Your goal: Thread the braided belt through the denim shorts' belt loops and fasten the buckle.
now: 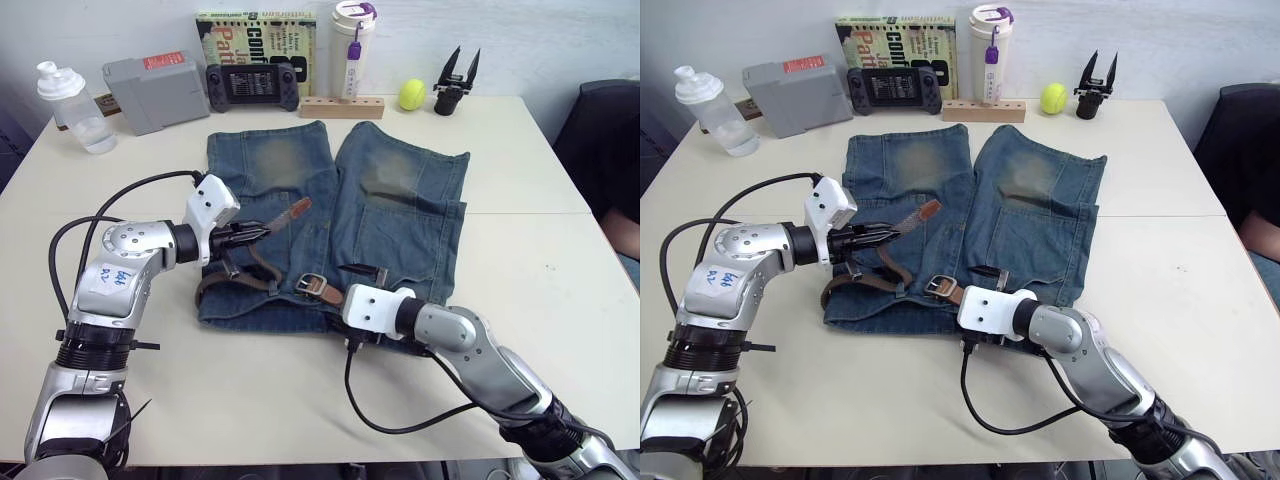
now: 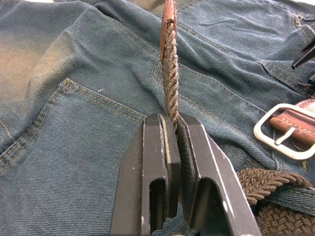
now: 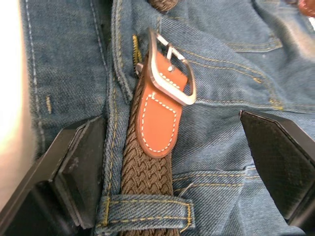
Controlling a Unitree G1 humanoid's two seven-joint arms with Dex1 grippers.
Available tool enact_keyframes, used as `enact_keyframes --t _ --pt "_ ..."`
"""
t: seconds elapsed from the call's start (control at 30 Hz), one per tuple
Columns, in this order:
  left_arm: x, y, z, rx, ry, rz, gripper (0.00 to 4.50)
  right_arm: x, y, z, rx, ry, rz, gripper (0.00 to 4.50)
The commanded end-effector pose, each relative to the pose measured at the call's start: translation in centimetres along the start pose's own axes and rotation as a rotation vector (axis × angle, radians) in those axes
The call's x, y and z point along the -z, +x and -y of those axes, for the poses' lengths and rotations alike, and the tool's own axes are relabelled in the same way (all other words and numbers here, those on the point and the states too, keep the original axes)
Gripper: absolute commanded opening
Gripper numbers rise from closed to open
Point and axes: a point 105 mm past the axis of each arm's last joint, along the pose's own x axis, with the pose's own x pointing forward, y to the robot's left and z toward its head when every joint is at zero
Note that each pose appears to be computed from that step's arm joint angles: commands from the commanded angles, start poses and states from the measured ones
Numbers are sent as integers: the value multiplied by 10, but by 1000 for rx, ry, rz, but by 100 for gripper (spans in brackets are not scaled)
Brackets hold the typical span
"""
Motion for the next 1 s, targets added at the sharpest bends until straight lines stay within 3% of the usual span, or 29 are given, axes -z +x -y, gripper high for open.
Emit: enact_keyframes --t 0.03,0.2,0.3,0.5,0.57,0.77,0.9,1.0 --pt "-5 -5 1 -4 34 11 0 -6 -4 16 98 -46 7 448" --pt "-2 -5 1 -3 29 5 0 -9 -2 18 118 -72 12 448" --pt "-1 -5 2 -3 27 4 0 -8 -1 16 116 -59 7 379" --pt "-2 -6 -1 -21 31 10 0 5 1 13 102 73 -35 83" --pt "-5 -7 -3 -29 39 19 0 7 0 17 123 144 -33 4" --pt "-18 -17 3 -9 85 55 0 4 -5 38 220 306 2 4" --pt "-14 -25 1 -37 54 43 0 4 -9 58 346 471 40 4" --pt "-9 -23 13 2 46 22 0 2 -9 62 393 595 72 4"
